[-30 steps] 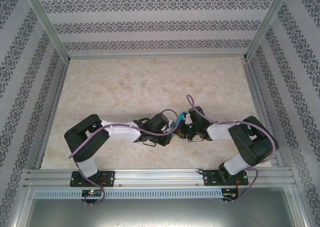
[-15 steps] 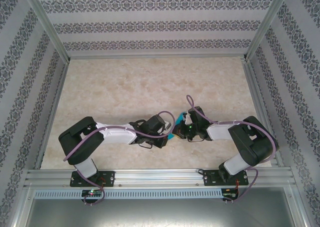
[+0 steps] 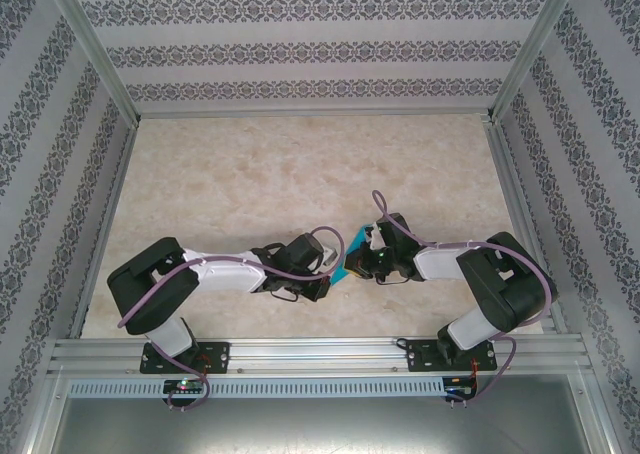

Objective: Fold a paper plane with a square sheet of paper (pick it up from the middle)
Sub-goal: Fold the wing for the fifth time at the center of the table.

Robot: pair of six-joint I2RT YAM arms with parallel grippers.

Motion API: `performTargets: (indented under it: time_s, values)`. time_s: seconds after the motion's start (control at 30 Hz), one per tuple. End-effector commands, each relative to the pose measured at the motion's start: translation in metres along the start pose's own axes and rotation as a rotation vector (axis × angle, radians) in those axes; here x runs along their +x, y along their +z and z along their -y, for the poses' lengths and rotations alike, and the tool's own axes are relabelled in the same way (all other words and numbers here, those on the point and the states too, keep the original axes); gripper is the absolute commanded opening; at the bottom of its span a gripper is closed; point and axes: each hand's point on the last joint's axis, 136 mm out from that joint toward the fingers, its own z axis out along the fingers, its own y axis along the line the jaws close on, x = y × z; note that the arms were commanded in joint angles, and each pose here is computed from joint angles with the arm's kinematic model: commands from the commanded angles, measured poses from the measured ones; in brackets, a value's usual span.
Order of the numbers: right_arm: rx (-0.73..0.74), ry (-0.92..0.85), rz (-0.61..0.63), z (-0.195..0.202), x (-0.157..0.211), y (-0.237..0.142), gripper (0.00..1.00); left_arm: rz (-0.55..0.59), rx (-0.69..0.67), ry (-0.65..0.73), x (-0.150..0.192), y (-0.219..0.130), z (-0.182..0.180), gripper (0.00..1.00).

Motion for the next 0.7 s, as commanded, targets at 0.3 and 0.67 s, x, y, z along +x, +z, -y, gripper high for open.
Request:
performTargets:
  time_s: [0.3, 0.67]
  values:
    - [0.122, 0.065, -0.009, 0.035, 0.008, -0.002, 0.07, 0.033, 0.066, -0.052, -0.008, -0.034, 0.010, 0.04]
    - [0.075, 0.044, -0.008, 0.020, 0.007, -0.005, 0.07, 0.116, 0.134, -0.065, -0.057, -0.012, 0.022, 0.04]
